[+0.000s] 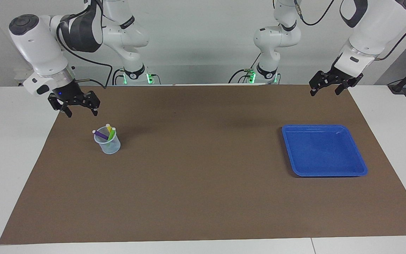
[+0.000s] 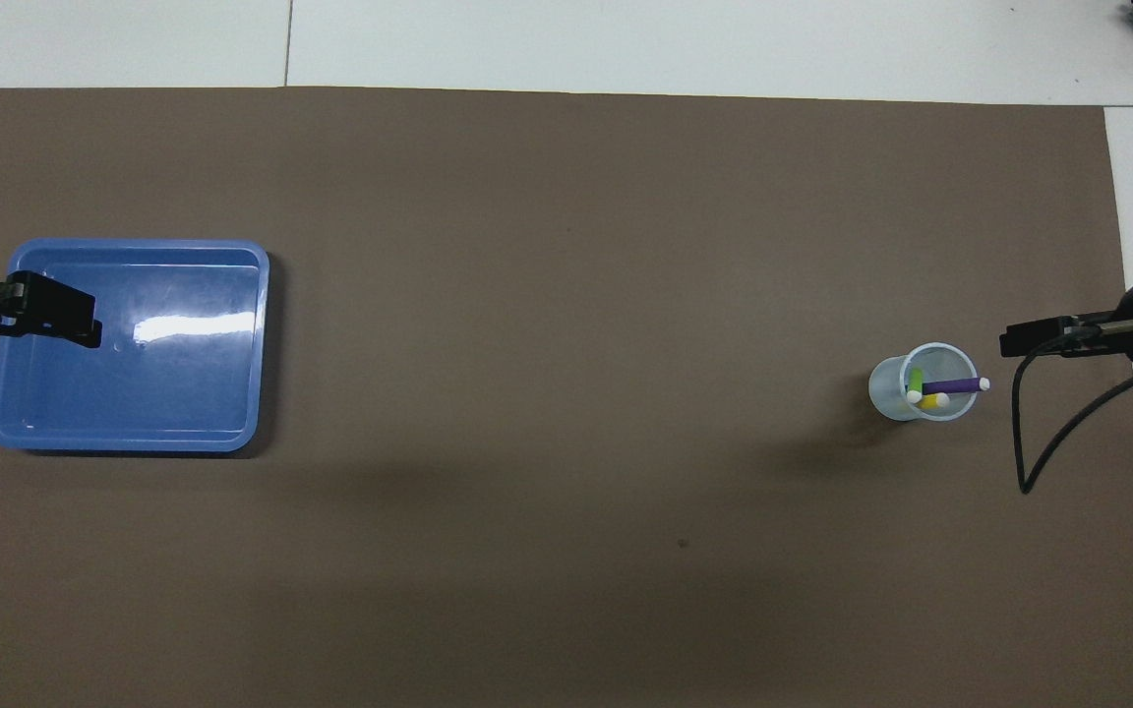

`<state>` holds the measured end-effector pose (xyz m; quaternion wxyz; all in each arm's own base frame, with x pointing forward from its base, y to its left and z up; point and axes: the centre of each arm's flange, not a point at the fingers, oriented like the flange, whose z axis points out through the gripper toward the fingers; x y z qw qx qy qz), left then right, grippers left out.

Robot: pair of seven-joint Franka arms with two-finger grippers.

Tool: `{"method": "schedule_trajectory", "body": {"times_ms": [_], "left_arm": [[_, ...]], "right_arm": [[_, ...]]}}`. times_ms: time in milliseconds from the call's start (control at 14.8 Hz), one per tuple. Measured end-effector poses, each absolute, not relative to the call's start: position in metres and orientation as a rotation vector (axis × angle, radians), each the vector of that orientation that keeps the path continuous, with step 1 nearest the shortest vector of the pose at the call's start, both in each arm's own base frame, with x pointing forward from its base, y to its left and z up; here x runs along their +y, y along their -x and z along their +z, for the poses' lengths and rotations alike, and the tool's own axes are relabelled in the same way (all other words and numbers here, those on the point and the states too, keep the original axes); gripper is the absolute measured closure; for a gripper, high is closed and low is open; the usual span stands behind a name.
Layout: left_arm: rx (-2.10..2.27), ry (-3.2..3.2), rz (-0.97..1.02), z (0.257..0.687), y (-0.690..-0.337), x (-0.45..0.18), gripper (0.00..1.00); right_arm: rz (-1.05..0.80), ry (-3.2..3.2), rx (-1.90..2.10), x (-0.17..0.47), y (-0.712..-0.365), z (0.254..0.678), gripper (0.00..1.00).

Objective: Right arm passes pens to left for tray arrangement
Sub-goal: 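Reach the right gripper into the white cup and grasp the purple pen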

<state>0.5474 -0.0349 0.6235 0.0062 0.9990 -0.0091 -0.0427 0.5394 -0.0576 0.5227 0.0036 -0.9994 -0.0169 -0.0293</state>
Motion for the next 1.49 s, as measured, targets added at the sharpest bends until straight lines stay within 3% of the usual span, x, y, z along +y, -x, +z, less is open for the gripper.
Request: {"method": "schedule_trajectory", "body": {"times_ms": [608, 1486], "left_arm": [[-0.029, -3.126, -0.134, 0.624, -0.547, -0.035, 0.0], [-0.029, -3.126, -0.134, 0.624, -0.547, -0.035, 0.0]], "right_arm": [[-0.136, 3.136, -0.074, -0.06, -0.532, 0.465, 0.0], [-0.08, 3.136, -0.092, -0.071, -0.526, 0.416, 0.0]]}}
